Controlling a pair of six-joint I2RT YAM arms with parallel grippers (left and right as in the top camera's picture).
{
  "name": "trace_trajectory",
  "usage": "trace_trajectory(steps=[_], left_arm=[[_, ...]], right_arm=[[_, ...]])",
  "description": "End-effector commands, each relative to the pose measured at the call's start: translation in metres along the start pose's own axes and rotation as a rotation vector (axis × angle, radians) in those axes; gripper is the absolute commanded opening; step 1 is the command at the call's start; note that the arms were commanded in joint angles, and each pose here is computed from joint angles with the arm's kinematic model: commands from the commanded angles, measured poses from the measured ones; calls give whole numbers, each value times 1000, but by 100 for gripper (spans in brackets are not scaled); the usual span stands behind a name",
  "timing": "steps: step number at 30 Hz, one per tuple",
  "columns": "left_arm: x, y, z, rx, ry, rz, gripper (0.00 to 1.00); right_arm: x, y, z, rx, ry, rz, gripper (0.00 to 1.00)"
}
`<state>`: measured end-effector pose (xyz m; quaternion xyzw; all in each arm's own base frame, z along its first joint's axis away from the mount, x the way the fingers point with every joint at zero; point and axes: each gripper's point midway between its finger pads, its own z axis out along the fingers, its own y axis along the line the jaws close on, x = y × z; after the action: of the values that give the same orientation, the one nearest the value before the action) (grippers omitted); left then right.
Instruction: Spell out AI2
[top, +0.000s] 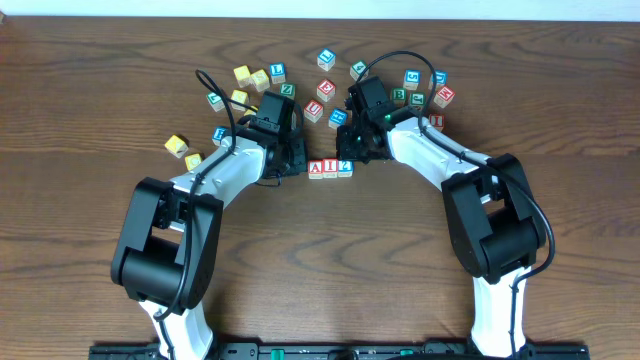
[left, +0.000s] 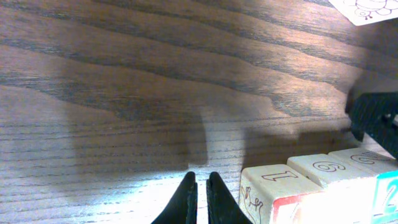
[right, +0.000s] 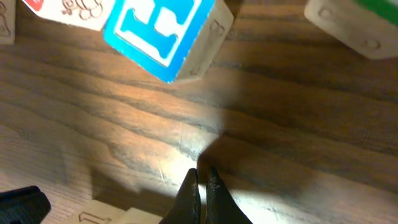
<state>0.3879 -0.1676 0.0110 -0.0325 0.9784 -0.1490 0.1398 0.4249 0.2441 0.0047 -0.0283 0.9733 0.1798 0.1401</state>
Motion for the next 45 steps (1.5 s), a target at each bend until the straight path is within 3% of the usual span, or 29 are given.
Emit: trace_trajectory(steps=[1,6,12,21,24,25,28,29,30,31,32,45], left_arm=[[-3,10,2,-33,-12,-6,8],[-30,13,-25,-29,-67,43,7],[-77,22,-98,-30,-200,70,7],[-107,53,-216,-45,-456,8,9],[-105,66,-248,-59,-517,-23,24],[-104,69,-256,-62,-532,-30,26],[-101,75,-277,-71,-574,-47,33],[-99,77,-284,-73,-587,-50,40],[-98,77,-288,-74,-595,-52,56],[-97,78,-292,-75,-601,-54,82],[-96,77,-294,-75,-604,-54,98],[-90,78,-291,-78,-580,-59,97]], right_arm=[[-14,2,-8,-17,-41,9,1],[-49,-8,-50,-32,-148,25,3],[-76,-19,-134,-40,-279,41,9],[-66,-65,-248,26,-380,107,14],[-52,-84,-279,64,-390,112,23],[-47,-88,-287,76,-390,111,34],[-29,-101,-311,110,-387,111,50],[-23,-104,-319,118,-392,116,58],[-18,-107,-326,126,-395,121,71],[-12,-110,-334,134,-400,131,88],[-6,-112,-342,140,-406,142,99],[53,-118,-415,230,-527,209,99]])
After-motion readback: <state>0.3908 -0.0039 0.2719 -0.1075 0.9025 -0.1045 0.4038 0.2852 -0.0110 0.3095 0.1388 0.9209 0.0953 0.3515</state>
